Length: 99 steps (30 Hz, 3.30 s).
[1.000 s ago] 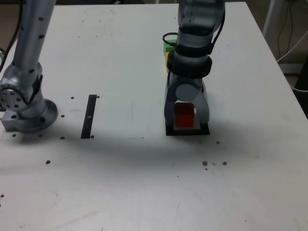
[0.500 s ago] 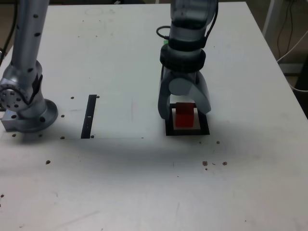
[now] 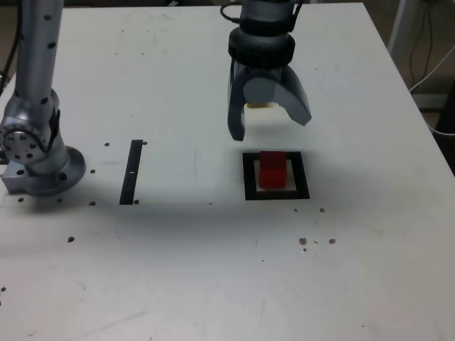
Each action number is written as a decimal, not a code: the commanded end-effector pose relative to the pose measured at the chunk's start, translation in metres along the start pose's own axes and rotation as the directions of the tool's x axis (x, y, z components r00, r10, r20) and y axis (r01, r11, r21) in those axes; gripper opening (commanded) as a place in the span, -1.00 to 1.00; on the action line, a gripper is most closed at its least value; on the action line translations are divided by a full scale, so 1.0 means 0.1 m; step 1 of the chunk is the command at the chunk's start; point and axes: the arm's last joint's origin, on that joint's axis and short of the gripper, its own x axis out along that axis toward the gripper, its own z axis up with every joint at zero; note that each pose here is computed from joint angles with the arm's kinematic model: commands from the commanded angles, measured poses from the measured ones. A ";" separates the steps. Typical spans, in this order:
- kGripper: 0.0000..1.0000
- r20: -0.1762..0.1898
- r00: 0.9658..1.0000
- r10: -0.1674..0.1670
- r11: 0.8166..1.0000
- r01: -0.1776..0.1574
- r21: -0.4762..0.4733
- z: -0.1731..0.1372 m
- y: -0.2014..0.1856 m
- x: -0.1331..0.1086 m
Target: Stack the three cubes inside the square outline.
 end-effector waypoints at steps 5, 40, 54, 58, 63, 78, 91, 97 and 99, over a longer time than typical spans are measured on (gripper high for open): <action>0.97 0.010 1.000 -0.001 1.000 0.001 -0.016 0.01 0.24 -0.06; 0.97 -0.067 0.997 -0.045 0.998 0.042 -0.041 0.05 1.50 -0.03; 0.97 -0.102 0.994 -0.045 0.999 0.045 -0.002 0.04 1.50 0.03; 0.97 -0.110 0.993 -0.049 0.999 0.049 -0.002 0.09 1.52 0.10; 0.95 -0.122 0.991 -0.058 0.998 0.058 -0.003 0.14 1.55 0.20; 0.81 -0.146 0.986 -0.084 0.996 0.083 -0.009 0.25 1.59 0.43; 0.06 -0.159 0.984 -0.077 0.997 0.072 -0.039 0.26 1.60 0.47; -0.15 -0.152 0.986 -0.067 0.997 0.062 -0.039 0.27 1.61 0.47; -0.15 -0.151 0.986 -0.066 0.997 0.061 -0.039 0.27 1.61 0.47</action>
